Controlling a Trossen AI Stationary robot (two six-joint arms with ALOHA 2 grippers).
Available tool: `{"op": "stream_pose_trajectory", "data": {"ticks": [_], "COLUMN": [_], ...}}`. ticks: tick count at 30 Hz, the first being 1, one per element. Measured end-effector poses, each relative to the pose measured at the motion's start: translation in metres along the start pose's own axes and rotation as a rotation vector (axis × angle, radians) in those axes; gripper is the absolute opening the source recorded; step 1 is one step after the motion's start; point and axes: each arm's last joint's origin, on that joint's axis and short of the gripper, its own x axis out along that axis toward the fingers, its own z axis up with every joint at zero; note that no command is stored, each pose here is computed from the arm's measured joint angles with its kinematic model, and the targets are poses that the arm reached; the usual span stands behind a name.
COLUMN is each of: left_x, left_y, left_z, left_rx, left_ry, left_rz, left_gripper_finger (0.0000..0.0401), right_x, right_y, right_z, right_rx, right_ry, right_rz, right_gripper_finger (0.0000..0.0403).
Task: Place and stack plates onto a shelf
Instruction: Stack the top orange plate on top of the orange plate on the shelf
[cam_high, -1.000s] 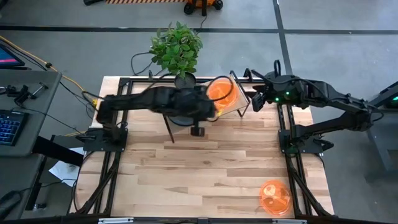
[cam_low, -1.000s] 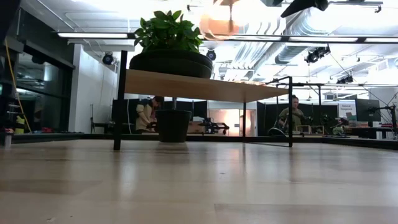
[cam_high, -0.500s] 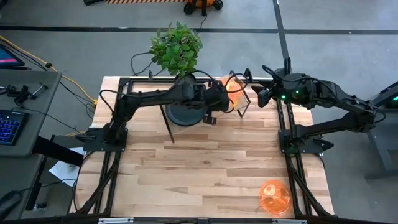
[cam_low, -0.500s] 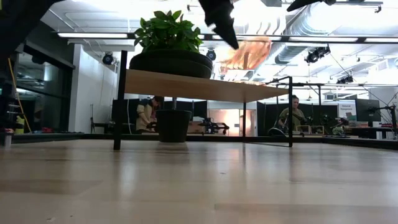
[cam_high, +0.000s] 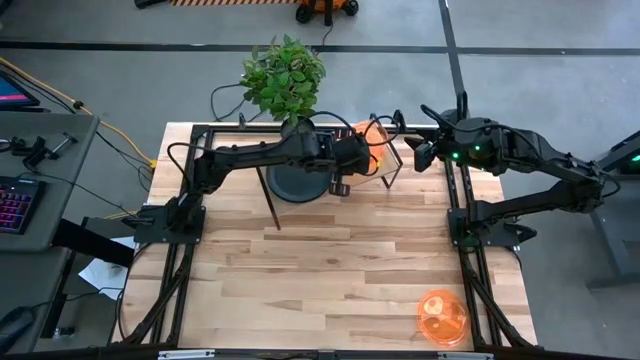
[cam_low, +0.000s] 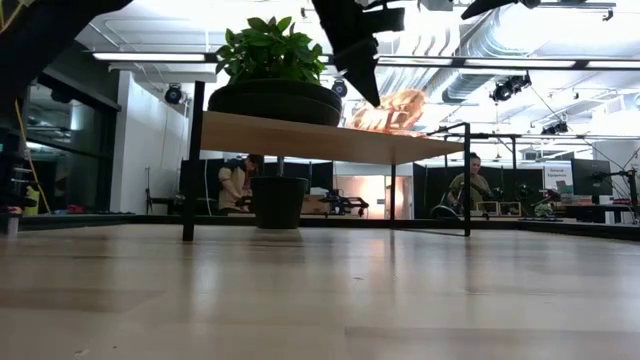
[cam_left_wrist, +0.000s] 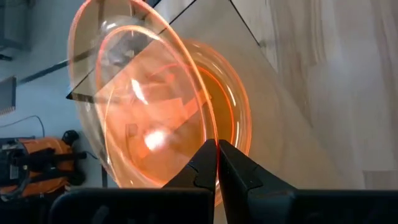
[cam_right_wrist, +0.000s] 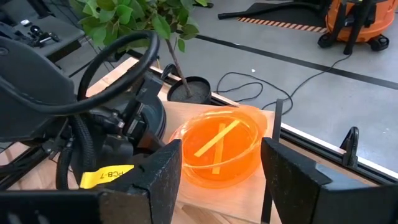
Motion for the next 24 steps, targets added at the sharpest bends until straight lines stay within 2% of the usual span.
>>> {"op": "stream_pose_trajectory", "data": {"ticks": [8,11,24], "left_x": [-0.0001,0.0,-0.0034], "left_y": [-0.0003,-0.0002,0.0008], "left_z": [-0.0001,-0.0002,-0.0023], "left_rx": [-0.02,-0.036,-0.068], "left_ry": [0.001,0.002,0.023], "left_rz": [-0.003,-0.003,0.014], "left_gripper_finger": [0.0001,0.0013,0.0147], "right_x": [0.0,0.0,0.0], "right_y": [0.0,0.0,0.0], "right_z": [0.0,0.0,-0.0001], "right_rx": [0.008,0.008,0.011], "right_ry": [0.0,0.0,0.001], "right_rz": [0.0,0.0,0.0], "right_gripper_finger": [0.0201,0.0201,0.0201]}}
